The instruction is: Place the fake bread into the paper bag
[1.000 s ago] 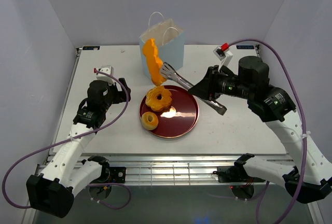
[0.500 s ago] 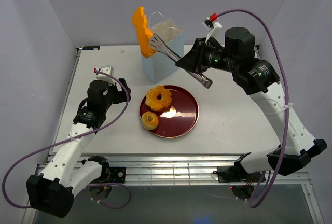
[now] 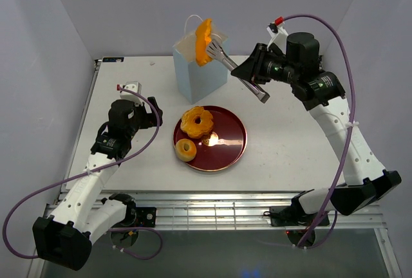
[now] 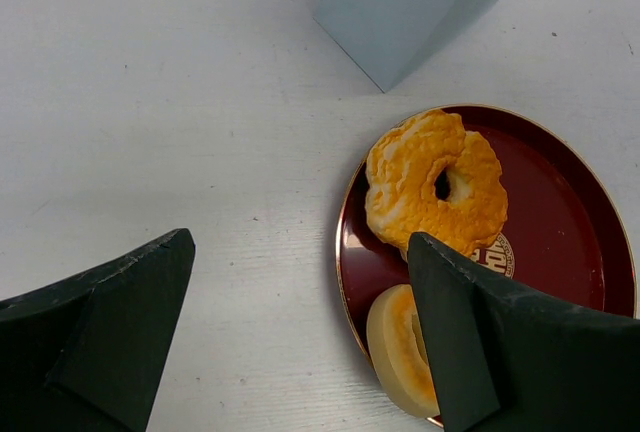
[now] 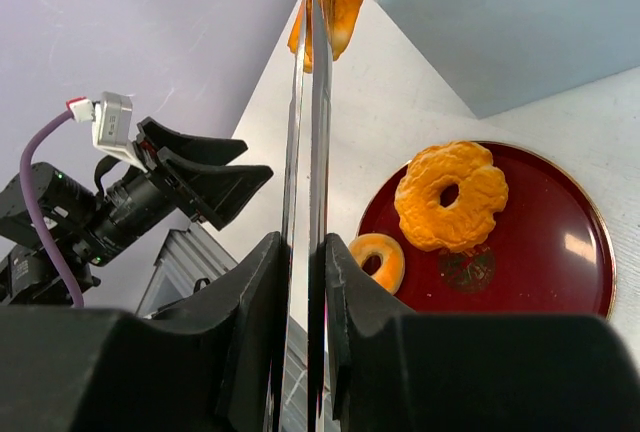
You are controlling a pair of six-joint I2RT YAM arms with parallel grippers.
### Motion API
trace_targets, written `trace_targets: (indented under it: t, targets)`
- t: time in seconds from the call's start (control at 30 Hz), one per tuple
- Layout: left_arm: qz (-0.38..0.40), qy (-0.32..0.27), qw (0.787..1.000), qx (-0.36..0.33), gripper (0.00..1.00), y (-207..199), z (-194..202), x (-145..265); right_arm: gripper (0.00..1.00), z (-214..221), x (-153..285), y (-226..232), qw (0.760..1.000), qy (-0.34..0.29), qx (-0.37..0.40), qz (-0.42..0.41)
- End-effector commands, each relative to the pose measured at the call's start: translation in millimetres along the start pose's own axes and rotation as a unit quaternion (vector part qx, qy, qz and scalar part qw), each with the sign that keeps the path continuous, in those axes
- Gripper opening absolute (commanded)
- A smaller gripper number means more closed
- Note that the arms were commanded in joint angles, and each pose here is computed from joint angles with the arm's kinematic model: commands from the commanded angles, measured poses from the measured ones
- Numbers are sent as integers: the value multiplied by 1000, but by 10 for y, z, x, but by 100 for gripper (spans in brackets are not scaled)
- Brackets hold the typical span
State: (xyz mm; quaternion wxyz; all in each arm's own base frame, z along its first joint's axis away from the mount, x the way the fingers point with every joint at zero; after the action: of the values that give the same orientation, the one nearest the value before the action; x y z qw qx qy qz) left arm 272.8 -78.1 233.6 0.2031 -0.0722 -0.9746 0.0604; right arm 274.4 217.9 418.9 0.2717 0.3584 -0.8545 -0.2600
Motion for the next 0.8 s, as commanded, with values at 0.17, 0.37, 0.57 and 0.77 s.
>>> trace_targets:
  t: [0.17,0.37,0.57,0.77]
  targets:
    - [14,-21,1000,3,98,-52,-132,66,8,-215,84,25,998,-39,0,-43]
    - [16,-21,1000,4,98,-58,-131,66,8,-248,97,-47,998,-46,-13,-46]
    - [14,-23,1000,3,98,-52,-138,73,8,-303,20,-114,998,-42,-29,-48]
    - [15,-23,1000,3,98,-54,-140,76,9,-413,-67,-121,997,-40,-40,-60]
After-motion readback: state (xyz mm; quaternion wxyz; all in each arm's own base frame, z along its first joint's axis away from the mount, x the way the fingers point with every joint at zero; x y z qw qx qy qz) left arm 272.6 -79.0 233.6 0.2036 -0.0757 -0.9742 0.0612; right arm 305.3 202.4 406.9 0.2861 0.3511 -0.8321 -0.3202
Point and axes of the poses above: each gripper's point midway between its finger pads, its own x axis back along the fingers, its own y axis along the line the jaws close on, z = x × y, the point moved 5 cm from there along x, back along the fingers, and after that the axes turned 3 degrees about -x, right-handed, at the moved point
